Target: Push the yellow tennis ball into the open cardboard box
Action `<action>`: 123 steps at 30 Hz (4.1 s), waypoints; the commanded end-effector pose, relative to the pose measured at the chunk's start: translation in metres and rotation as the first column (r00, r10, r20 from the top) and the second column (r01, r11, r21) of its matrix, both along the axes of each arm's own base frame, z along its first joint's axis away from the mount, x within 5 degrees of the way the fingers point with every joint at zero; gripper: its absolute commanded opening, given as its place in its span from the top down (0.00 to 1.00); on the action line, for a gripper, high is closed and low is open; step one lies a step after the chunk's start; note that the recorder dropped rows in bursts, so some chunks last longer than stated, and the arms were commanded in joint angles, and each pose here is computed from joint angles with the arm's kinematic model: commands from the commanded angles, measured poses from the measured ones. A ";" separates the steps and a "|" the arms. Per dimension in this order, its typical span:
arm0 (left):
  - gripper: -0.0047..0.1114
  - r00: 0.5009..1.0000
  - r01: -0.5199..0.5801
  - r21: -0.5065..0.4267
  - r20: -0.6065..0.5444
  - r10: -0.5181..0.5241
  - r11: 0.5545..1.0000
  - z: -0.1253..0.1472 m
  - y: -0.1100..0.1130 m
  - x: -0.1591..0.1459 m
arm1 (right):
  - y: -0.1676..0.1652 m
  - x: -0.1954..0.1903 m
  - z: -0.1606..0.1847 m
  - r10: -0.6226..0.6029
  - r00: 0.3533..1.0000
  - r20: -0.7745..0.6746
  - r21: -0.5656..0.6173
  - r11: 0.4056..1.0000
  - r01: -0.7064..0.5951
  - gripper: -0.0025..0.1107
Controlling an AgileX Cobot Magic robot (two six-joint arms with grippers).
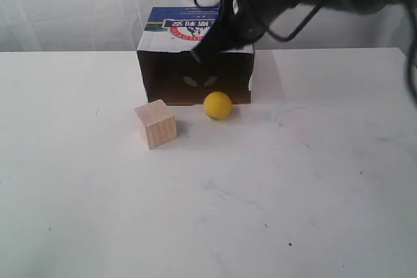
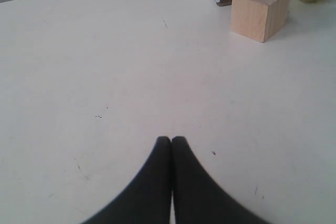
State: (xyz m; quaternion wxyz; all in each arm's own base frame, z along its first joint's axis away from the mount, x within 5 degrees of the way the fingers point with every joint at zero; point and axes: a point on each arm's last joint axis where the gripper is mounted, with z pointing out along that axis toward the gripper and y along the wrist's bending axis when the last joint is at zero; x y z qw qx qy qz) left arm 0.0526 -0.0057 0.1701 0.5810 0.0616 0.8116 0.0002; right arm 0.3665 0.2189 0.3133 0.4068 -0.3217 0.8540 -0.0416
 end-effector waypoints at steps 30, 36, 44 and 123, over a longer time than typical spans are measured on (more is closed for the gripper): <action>0.96 1.000 -0.005 -0.006 0.002 0.005 1.000 -0.001 0.000 0.000 | -0.052 -0.146 -0.056 0.014 1.000 -0.007 0.570 0.822 -0.008 0.98; 0.96 1.000 -0.005 -0.006 0.002 0.005 1.000 -0.001 0.000 0.000 | -0.062 -0.149 -0.068 -0.019 0.999 0.041 0.629 0.777 -0.011 0.98; 0.96 1.000 -0.005 -0.006 0.002 0.005 1.000 -0.001 0.000 0.000 | -0.073 -0.152 -0.084 -0.057 0.998 -0.010 0.618 0.784 0.051 0.98; 0.96 1.000 -0.005 -0.006 0.002 0.005 1.000 -0.001 0.000 0.000 | -0.205 -0.299 -0.108 -0.454 0.846 0.280 0.740 0.663 0.111 0.98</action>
